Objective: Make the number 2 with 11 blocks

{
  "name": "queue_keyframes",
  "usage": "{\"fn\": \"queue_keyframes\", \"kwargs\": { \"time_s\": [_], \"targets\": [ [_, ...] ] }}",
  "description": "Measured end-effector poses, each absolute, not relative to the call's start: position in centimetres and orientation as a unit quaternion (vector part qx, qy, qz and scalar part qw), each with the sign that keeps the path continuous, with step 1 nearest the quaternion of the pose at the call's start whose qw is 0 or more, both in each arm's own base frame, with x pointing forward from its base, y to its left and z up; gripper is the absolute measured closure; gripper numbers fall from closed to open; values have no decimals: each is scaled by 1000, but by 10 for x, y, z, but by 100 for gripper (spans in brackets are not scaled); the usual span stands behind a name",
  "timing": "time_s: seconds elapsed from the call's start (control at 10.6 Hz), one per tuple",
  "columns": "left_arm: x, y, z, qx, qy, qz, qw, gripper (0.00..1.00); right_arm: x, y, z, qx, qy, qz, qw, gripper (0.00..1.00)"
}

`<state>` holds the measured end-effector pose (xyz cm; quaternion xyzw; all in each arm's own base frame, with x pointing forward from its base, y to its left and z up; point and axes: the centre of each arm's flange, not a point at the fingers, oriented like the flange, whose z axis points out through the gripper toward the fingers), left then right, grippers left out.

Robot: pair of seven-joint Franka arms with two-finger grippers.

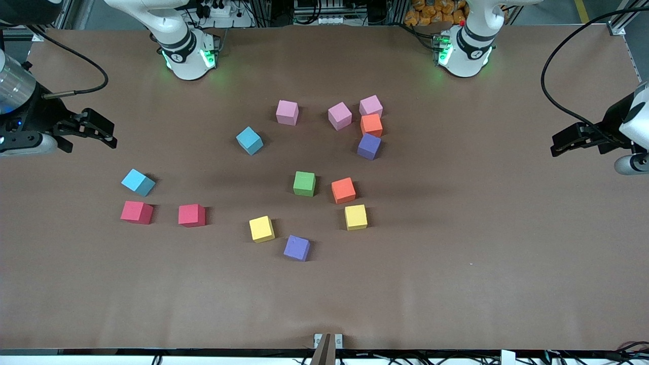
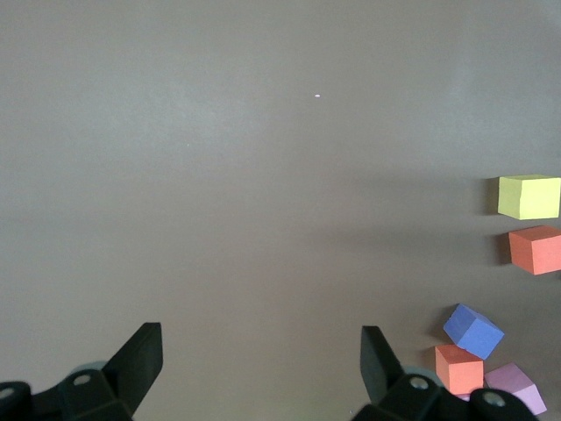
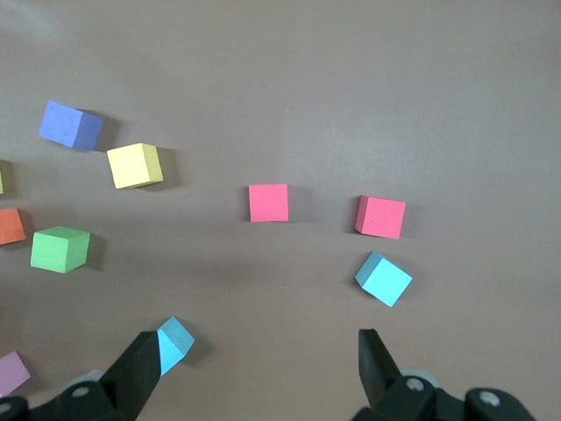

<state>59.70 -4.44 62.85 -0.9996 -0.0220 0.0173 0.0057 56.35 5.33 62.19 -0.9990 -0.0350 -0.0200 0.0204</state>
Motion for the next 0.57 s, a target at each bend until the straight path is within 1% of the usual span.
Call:
{"fn": "queue_keyframes", "kwargs": {
  "time_s": [0.57],
  "targets": [
    [597, -50, 628, -1000, -18, 17, 5, 0, 560, 52, 619, -999, -35, -7, 20, 0]
  ]
}}
